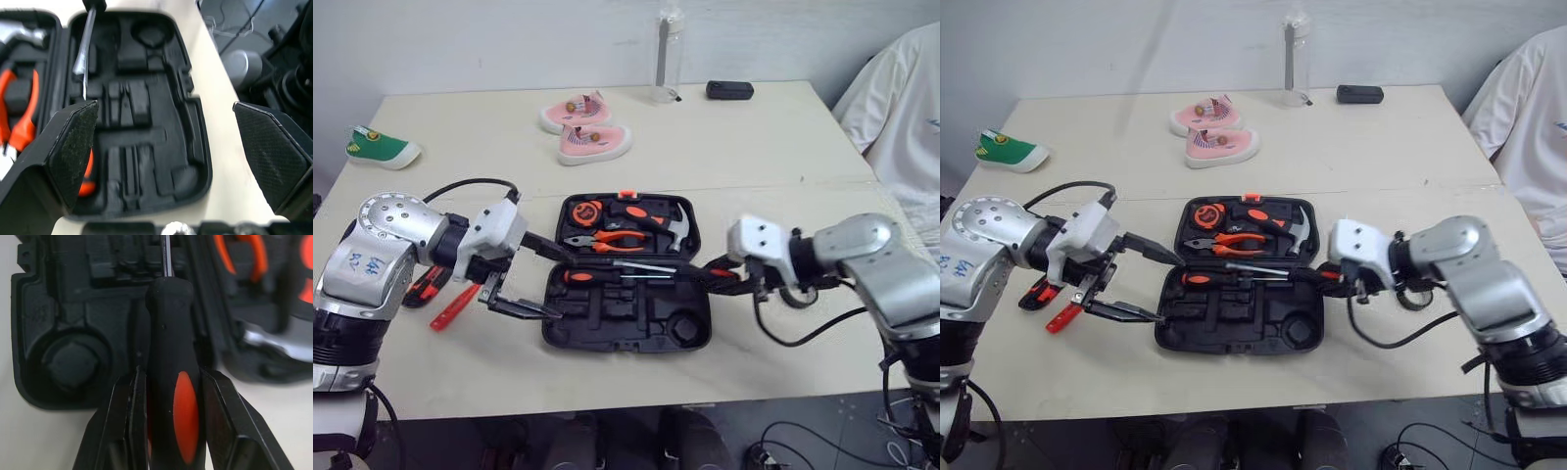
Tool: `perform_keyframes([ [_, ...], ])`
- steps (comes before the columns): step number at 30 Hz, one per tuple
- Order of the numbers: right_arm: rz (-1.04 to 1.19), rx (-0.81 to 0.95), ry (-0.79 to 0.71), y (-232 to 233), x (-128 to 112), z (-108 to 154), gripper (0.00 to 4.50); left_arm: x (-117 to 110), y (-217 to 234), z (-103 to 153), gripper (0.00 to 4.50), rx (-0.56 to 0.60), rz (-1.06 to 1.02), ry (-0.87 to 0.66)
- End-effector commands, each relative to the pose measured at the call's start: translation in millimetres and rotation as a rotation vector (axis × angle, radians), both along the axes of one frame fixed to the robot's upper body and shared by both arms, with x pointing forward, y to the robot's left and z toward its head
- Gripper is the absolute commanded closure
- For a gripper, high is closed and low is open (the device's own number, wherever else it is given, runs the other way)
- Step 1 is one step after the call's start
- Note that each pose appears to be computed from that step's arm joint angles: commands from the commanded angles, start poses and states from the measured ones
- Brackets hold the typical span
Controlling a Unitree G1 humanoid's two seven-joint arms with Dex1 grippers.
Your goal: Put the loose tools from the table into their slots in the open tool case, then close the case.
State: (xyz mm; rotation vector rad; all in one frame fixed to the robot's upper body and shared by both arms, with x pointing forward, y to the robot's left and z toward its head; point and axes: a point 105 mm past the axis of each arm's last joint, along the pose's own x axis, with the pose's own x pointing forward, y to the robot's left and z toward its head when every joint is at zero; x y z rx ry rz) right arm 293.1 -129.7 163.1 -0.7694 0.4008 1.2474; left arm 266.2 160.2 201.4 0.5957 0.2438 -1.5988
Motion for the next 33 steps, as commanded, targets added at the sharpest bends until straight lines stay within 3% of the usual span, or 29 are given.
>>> perform_keyframes([
  [1,0.006,-0.024,-0.043,9,4,-3,3.43,1,-1,2,0.0,0.012,-0.005,-0.04],
  [13,0.039,-0.034,-0.033,38,14,-11,3.43,2,-8,1,0.0,0.008,-0.016,-0.07],
  [33,0.099,0.002,0.006,52,4,-11,3.43,8,-13,6,0.0,-0.004,-0.022,-0.098],
])
